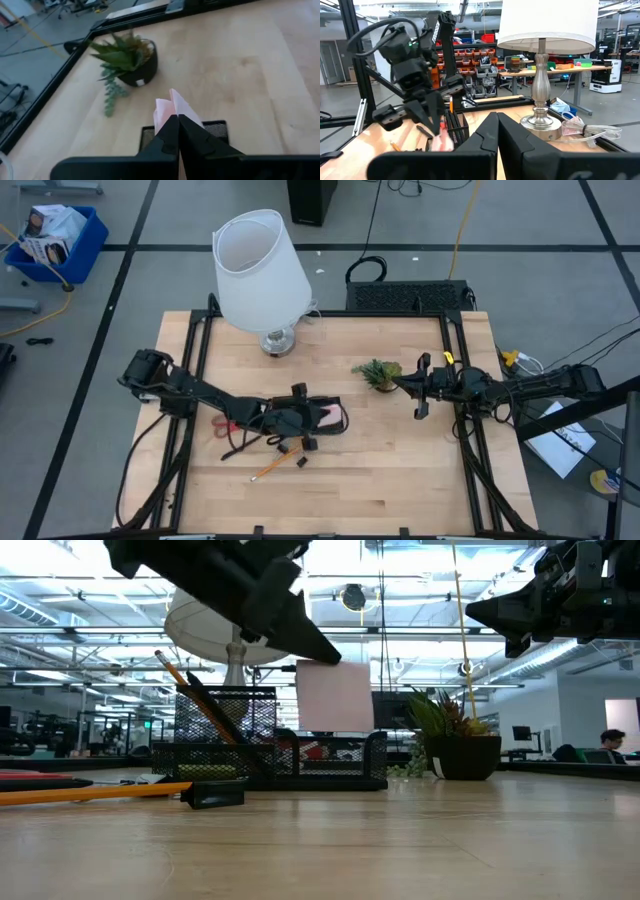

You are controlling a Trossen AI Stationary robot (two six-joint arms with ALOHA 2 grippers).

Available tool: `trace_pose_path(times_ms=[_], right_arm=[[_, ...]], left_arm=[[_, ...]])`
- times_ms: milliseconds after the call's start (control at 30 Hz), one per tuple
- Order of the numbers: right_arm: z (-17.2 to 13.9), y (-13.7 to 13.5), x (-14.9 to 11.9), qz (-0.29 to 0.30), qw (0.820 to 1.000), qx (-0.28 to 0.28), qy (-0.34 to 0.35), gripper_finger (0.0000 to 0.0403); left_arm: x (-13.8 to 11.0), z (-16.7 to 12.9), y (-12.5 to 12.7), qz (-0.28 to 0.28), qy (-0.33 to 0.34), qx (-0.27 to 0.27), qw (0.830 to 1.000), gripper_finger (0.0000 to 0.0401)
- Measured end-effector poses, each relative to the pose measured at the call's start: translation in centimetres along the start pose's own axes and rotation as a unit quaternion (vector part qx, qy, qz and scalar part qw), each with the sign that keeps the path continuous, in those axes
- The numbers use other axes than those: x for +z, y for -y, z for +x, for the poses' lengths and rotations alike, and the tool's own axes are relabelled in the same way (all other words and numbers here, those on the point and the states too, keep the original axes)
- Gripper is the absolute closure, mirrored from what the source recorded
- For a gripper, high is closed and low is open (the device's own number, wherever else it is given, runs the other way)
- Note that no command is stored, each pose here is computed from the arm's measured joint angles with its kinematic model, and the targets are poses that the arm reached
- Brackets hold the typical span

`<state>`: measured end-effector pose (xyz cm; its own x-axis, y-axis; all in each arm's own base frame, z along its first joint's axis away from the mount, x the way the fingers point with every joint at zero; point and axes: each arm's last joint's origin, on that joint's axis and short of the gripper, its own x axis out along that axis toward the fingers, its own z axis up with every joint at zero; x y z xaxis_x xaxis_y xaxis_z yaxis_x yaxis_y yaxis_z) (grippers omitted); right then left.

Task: Pick and place office supplies into organizer
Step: Put the pink sticky note into the black desk organizer

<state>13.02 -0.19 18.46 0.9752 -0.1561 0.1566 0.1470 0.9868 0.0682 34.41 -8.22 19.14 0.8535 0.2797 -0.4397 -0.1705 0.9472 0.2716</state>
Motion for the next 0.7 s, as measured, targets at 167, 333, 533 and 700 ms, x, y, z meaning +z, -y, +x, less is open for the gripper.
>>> trace_pose_path(times_ms=[167,333,533,700], right_arm=[[0.0,0.0,0.0,0.0,1.0,0.0,0.0,0.0403],[0.0,0.0,0.0,0.0,1.0,0.0,0.0,0.0403],[0.0,0.0,0.0,0.0,1.0,0.0,0.0,0.0403],[0.0,0.0,0.0,0.0,1.0,0.0,0.0,0.0403]], left_arm=[[-0.3,0.3,-0.5,-0.008,-0.015,-0.005,1.0,0.0398],[-0.6,0.3,-0.5,-0.018,-0.031,-0.005,0.999,0.0392],[-0.8,0.5,-0.8,-0.034,-0.039,-0.005,0.999,0.0396],[-0.8,0.9,-1.5,-0.06,-0.044,-0.033,0.997,0.0354]])
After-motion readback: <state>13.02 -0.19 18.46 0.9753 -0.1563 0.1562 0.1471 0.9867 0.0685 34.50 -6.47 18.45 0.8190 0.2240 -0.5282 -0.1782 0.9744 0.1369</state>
